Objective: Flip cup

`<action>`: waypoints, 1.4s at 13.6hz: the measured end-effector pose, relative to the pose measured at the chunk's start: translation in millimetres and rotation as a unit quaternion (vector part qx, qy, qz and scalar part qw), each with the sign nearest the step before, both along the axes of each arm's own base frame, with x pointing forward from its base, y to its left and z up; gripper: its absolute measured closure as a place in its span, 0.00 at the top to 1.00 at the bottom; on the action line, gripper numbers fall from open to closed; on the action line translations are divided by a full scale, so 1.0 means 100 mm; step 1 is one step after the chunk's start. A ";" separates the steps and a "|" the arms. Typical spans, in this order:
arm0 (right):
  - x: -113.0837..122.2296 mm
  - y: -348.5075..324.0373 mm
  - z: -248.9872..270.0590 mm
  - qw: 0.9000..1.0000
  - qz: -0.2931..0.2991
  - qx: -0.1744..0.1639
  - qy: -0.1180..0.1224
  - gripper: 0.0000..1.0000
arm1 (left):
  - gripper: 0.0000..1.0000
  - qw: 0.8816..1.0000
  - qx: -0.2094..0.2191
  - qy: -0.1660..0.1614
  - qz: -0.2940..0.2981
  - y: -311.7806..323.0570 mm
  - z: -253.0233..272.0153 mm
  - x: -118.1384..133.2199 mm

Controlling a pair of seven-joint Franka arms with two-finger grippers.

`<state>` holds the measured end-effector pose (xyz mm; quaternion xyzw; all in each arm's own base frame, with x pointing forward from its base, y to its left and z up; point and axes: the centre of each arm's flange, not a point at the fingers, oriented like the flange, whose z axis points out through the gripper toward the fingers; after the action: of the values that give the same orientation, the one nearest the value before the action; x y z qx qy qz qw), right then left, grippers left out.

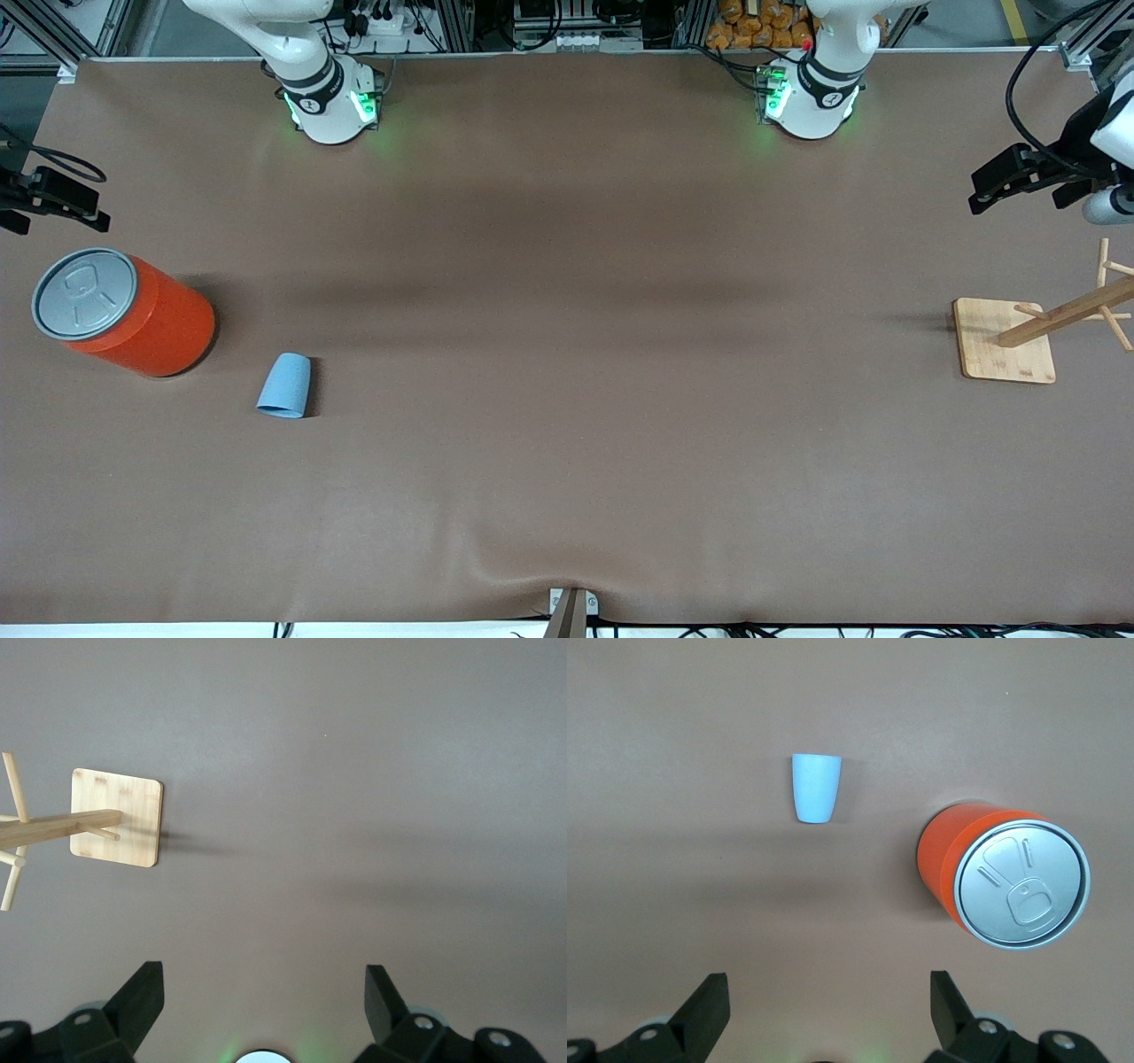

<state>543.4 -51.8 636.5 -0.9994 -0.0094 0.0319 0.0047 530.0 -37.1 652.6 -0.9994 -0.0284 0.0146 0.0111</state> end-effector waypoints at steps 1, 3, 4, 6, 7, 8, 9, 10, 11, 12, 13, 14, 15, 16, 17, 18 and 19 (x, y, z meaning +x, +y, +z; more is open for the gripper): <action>0.00 -0.01 0.00 1.000 -0.001 0.000 0.000 1.00 | 1.00 1.000 0.000 0.000 0.001 0.01 0.00 0.00; -0.01 -0.07 0.00 1.000 -0.007 0.001 0.000 1.00 | 1.00 1.000 0.000 -0.005 0.005 0.08 0.05 0.01; -0.01 -0.10 0.00 1.000 -0.010 0.003 -0.001 1.00 | 1.00 1.000 -0.001 -0.008 0.006 0.10 0.07 0.01; -0.01 -0.11 0.01 1.000 -0.012 0.005 -0.002 1.00 | 1.00 1.000 -0.001 -0.008 0.004 0.12 0.07 0.02; -0.01 -0.11 0.01 1.000 -0.012 0.005 -0.003 1.00 | 1.00 1.000 -0.002 -0.004 0.004 0.12 0.03 0.04; -0.01 -0.10 0.01 1.000 -0.011 0.006 -0.003 1.00 | 1.00 1.000 -0.003 -0.001 0.004 0.13 0.00 0.07; 0.00 -0.10 0.01 1.000 -0.011 0.006 -0.004 1.00 | 1.00 1.000 -0.003 0.002 0.004 0.13 -0.04 0.09; 0.00 -0.11 0.02 1.000 -0.012 0.005 -0.007 1.00 | 1.00 1.000 -0.004 0.004 0.004 0.13 -0.06 0.10; 0.01 -0.11 0.03 1.000 -0.012 0.005 -0.012 1.00 | 1.00 1.000 -0.004 0.005 0.004 0.14 -0.06 0.11; 0.02 -0.11 0.04 1.000 -0.012 0.004 -0.015 1.00 | 1.00 1.000 -0.004 0.004 0.004 0.14 -0.06 0.11; 0.02 -0.13 0.04 1.000 -0.014 0.004 -0.016 1.00 | 1.00 1.000 -0.004 0.003 0.004 0.14 -0.05 0.11; 0.01 -0.16 0.04 1.000 -0.017 0.005 -0.016 1.00 | 1.00 1.000 -0.004 0.003 0.004 0.13 -0.05 0.11; 0.01 -0.21 0.04 1.000 -0.021 0.007 -0.017 1.00 | 1.00 1.000 -0.004 0.004 0.004 0.13 -0.05 0.11; 0.00 -0.24 0.04 1.000 -0.025 0.010 -0.017 1.00 | 1.00 1.000 -0.004 0.004 0.003 0.13 -0.05 0.11; 0.00 -0.25 0.04 0.999 -0.026 0.013 -0.016 1.00 | 1.00 1.000 -0.004 0.004 0.004 0.13 -0.05 0.11; 0.00 -0.23 0.03 0.999 -0.025 0.016 -0.015 1.00 | 1.00 1.000 -0.004 0.004 0.004 0.13 -0.06 0.11; 0.00 -0.19 0.03 1.000 -0.021 0.017 -0.014 1.00 | 1.00 1.000 -0.004 0.005 0.004 0.14 -0.06 0.11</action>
<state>543.6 -70.5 639.7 -0.9995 0.0110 0.0178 0.0224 541.3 -23.5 646.3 -0.9993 -0.0321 0.0196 0.0069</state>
